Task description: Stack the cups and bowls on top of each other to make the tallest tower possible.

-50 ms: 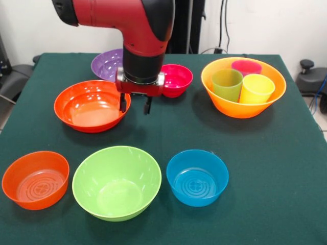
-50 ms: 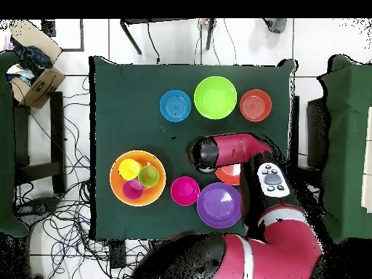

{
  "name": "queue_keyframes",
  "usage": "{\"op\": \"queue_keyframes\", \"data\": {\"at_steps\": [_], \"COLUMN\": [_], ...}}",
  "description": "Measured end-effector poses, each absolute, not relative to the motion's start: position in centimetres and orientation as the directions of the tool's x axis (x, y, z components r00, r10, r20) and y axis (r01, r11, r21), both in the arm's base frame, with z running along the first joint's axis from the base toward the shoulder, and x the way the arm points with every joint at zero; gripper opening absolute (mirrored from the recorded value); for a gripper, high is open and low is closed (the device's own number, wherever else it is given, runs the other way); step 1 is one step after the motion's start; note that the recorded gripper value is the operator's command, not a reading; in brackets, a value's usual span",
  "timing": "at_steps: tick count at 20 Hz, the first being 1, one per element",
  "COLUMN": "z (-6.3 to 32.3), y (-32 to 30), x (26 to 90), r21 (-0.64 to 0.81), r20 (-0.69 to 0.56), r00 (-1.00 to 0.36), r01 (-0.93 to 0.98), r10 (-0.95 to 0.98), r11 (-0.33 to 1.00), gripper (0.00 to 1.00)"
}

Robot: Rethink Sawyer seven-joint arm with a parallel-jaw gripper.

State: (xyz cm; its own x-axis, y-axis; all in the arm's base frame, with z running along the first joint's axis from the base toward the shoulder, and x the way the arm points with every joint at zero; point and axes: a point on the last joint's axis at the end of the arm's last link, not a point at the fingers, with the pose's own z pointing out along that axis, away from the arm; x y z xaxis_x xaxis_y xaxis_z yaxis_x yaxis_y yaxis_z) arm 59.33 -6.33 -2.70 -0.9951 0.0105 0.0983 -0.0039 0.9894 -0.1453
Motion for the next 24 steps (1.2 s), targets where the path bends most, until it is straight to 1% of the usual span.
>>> {"op": "queue_keyframes", "data": {"at_steps": [9, 16, 17, 24], "z": [-5.3, -6.0, -6.1, -5.5], "y": [-6.8, -7.7, -8.0, -9.3], "x": [58.5, 57.8, 57.7, 57.8], "r21": [-0.242, -0.293, -0.301, -0.354], "r20": [0.139, 0.163, 0.167, 0.168], "r00": [-0.99, -0.986, -0.985, -0.985], "r01": [-0.069, -0.089, -0.091, -0.101], "r10": [-0.036, -0.042, -0.041, -0.043], "r11": [0.968, 0.952, 0.949, 0.93], "gripper": [1.0, 1.0, 0.0, 0.0]}}
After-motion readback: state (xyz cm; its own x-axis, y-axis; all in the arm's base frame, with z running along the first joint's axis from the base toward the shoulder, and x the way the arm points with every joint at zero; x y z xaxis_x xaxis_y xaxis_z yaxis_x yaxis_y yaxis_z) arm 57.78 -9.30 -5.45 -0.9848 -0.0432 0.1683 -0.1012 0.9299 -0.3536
